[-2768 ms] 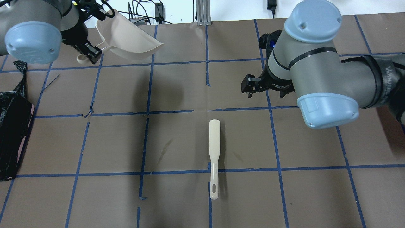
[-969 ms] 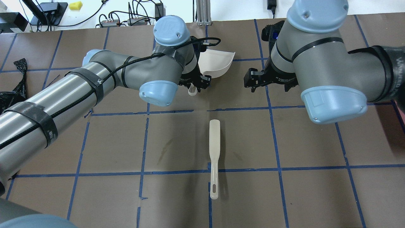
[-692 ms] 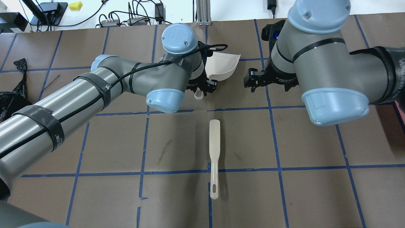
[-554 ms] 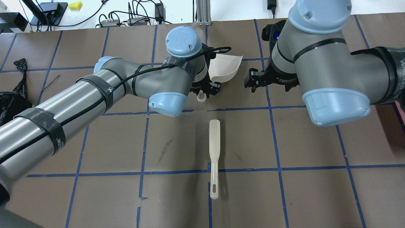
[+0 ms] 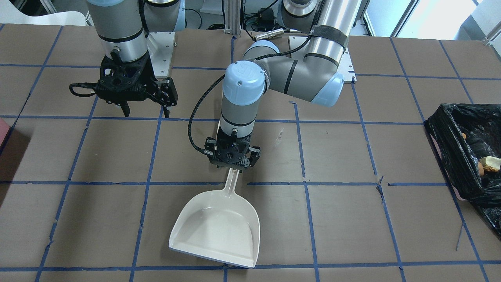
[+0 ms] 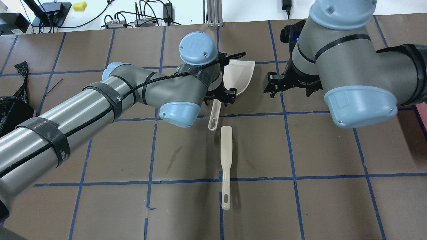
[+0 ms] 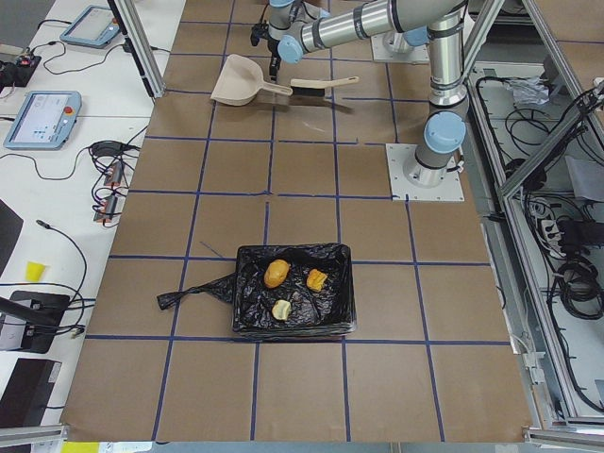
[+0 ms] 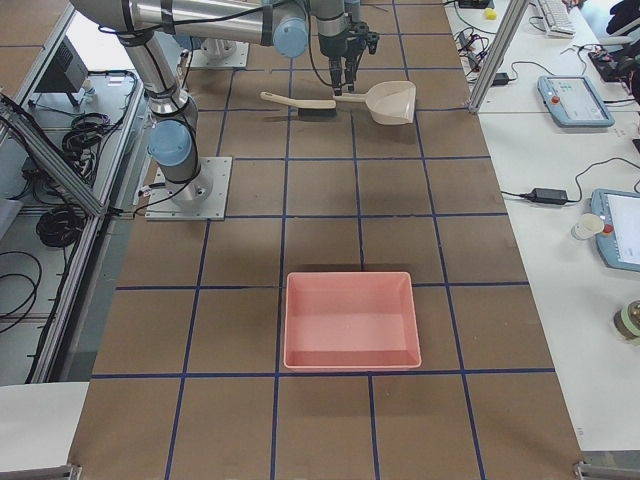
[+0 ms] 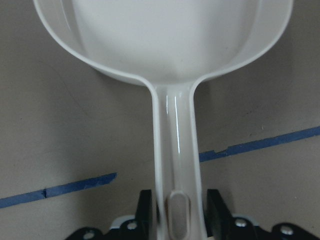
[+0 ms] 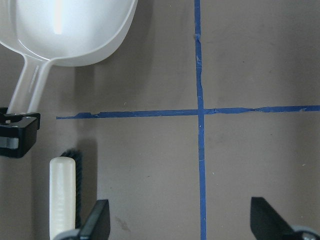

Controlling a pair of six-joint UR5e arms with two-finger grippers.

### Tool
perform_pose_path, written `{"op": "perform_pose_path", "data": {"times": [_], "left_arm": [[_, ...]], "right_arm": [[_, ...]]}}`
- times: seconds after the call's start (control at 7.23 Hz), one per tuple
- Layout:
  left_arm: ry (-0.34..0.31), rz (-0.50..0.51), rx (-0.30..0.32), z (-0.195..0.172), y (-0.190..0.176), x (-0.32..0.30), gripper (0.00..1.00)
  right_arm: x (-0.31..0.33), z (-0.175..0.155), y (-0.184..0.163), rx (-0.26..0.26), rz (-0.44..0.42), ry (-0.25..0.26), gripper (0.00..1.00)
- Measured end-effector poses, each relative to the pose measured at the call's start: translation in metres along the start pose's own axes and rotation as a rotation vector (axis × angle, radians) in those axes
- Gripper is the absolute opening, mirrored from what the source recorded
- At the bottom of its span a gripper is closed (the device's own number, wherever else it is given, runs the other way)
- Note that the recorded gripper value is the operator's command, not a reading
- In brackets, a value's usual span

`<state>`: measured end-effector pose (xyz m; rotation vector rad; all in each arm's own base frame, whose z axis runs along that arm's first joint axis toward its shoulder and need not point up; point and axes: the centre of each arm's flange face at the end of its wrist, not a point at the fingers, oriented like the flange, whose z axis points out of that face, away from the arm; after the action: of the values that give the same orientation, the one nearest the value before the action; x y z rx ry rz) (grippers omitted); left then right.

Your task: Sweep and dump trash in nearest bin

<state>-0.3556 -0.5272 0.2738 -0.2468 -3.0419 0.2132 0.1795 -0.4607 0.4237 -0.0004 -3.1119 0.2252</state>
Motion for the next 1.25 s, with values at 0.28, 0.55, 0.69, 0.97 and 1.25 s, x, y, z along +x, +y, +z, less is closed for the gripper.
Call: {"op": "perform_pose_path", "data": {"times": [0.28, 0.55, 0.69, 0.97, 1.25], "left_arm": [[-0.002, -0.046, 0.019, -0.017, -0.014, -0.028, 1.0], [-0.015, -0.076, 0.012, -0.05, -0.026, -0.079, 1.0], [-0.025, -0.084, -0.005, -0.071, -0.026, -0.11, 1.0], [-0.048, -0.092, -0.041, -0.117, -0.017, -0.163, 1.0], [-0.084, -0.115, -0.089, -0.18, -0.005, -0.186, 1.0]], "right_arm": [[0.015, -0.005, -0.006, -0.017, 0.001, -0.001, 1.0], [0.023, -0.019, -0.015, -0.024, 0.011, -0.006, 1.0], [0.026, -0.03, -0.023, -0.027, 0.018, -0.006, 1.0], [0.029, -0.038, -0.034, -0.034, 0.025, -0.005, 1.0], [0.03, -0.04, -0.037, -0.034, 0.028, -0.009, 1.0]]}}
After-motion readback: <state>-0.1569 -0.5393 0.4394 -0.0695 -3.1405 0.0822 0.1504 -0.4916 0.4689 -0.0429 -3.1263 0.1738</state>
